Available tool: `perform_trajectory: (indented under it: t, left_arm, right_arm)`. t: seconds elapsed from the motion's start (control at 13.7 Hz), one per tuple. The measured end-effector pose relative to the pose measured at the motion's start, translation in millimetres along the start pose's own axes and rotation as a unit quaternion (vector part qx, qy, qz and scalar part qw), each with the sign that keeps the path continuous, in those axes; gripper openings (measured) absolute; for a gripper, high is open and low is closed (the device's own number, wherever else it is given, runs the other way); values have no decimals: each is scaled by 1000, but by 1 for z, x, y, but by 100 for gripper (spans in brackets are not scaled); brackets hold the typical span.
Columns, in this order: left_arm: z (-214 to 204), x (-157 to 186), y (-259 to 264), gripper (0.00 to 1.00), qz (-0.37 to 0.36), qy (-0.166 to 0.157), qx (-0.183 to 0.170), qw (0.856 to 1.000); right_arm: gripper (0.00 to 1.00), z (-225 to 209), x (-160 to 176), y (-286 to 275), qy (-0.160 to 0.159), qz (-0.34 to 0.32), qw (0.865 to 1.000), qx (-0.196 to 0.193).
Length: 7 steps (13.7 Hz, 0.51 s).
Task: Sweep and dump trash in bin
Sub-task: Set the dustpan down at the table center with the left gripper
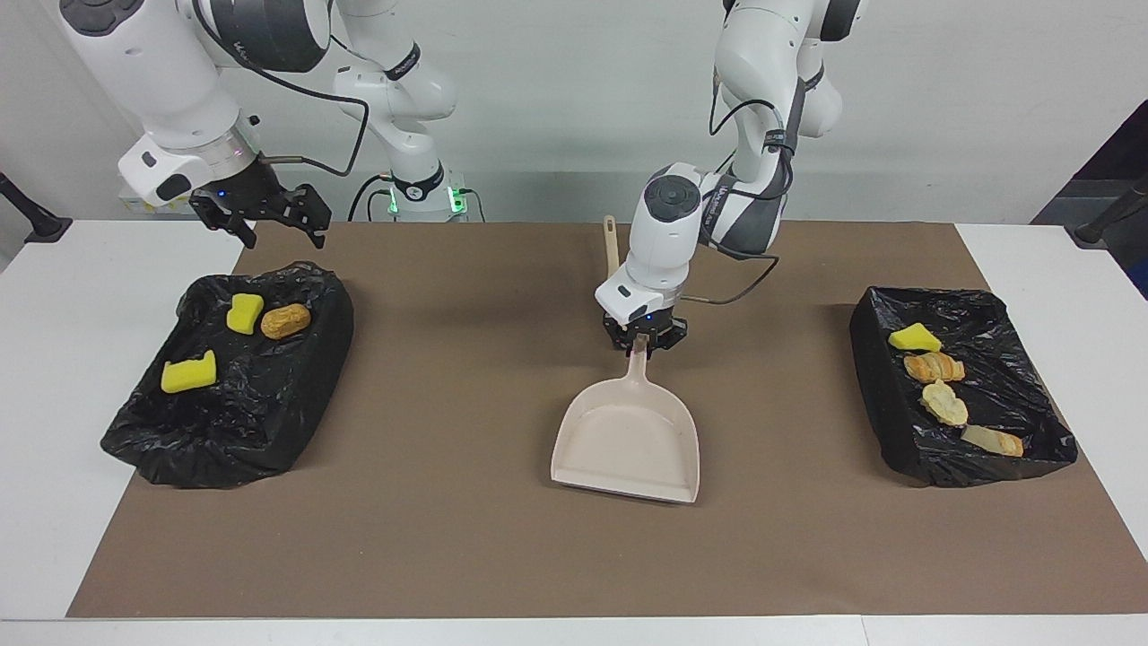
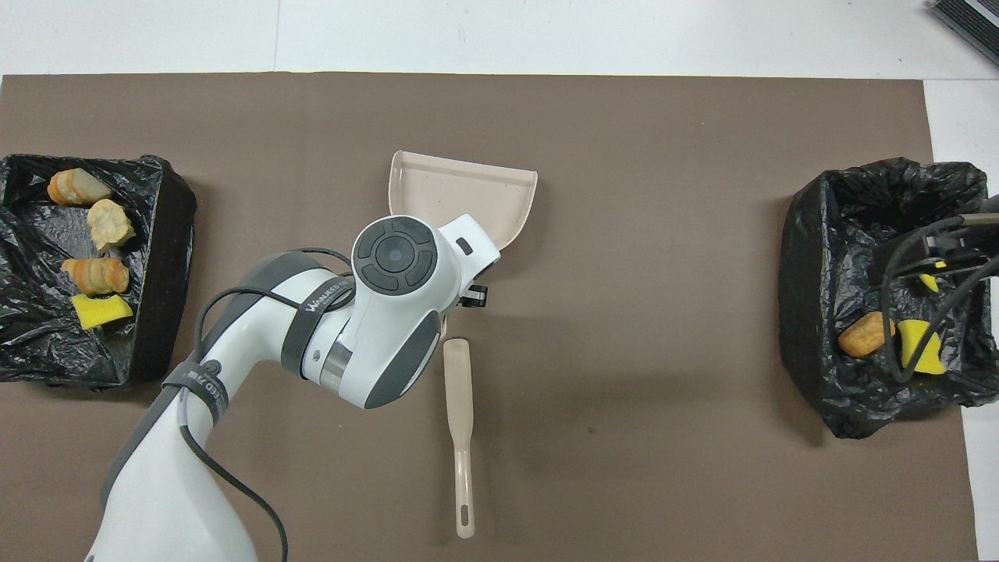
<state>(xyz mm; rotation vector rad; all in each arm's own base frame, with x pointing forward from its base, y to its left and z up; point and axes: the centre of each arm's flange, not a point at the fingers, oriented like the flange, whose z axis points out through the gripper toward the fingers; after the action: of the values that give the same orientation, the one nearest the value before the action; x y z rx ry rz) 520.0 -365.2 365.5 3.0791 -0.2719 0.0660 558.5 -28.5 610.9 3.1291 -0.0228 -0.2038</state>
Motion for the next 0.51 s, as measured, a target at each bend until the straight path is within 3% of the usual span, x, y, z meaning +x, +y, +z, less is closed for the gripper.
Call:
perform_trajectory:
  t: [0.51]
  left_arm:
    - [19,-15,22,32,-43,11,-18,999]
  right_arm:
    - [100,0,0,0,0,0,1000,0]
